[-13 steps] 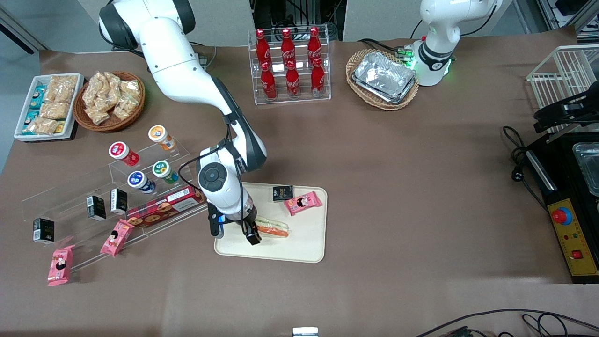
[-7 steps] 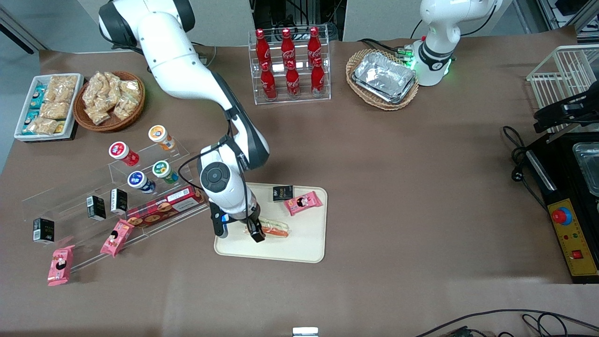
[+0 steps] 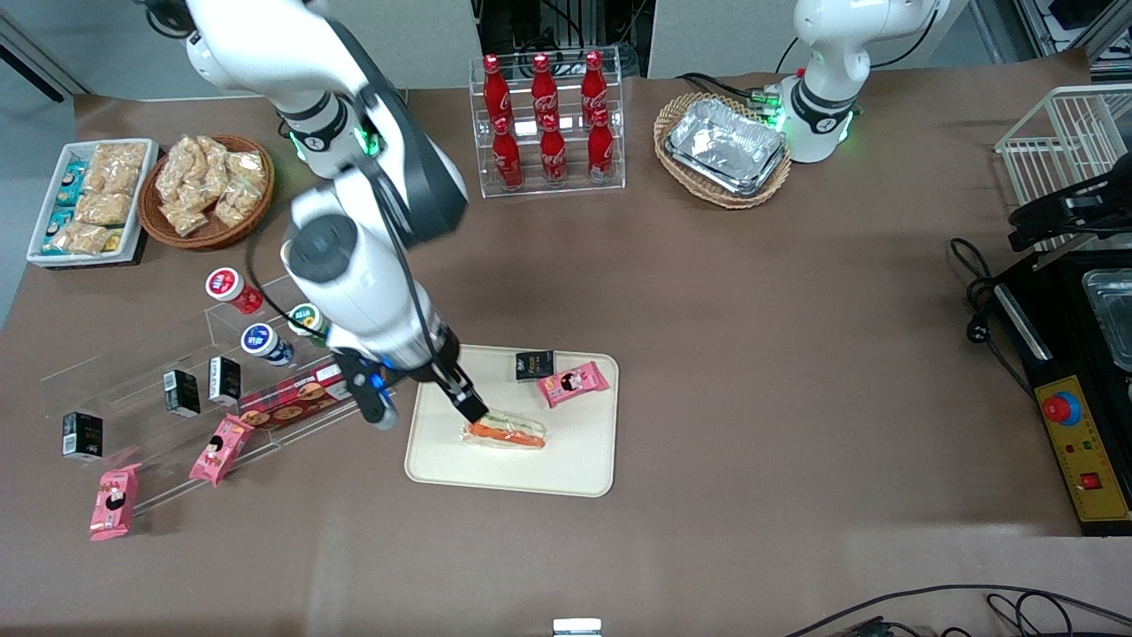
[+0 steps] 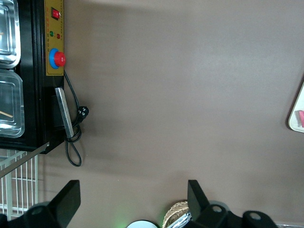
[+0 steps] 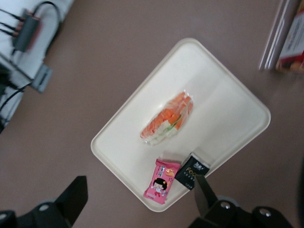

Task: Place sandwich on tray
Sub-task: 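Open the right gripper and raise it away from the tray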

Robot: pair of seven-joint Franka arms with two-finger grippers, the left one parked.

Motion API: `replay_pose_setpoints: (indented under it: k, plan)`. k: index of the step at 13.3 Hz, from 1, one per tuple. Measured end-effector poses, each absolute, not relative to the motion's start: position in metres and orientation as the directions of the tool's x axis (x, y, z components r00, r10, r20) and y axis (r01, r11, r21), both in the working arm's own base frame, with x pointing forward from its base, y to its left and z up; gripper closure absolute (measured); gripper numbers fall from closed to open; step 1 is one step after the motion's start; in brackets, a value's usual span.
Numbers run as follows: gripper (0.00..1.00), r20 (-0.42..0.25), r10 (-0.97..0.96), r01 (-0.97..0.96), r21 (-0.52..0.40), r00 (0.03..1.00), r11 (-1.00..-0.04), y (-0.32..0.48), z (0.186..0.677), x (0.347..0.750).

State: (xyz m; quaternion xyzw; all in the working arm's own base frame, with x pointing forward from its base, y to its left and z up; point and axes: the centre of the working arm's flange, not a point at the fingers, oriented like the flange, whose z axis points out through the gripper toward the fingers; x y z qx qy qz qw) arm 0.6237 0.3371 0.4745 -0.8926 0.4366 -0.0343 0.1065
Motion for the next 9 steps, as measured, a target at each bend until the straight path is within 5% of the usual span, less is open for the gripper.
replay_pose_setpoints:
  k: [4,9]
  plan:
    - [0.00,0.095,-0.576,-0.554,-0.186,0.812,-0.811,0.278,0.554,0.612]
    - [0.00,0.124,-0.381,-0.366,-0.130,0.916,-0.922,0.160,0.601,0.607]
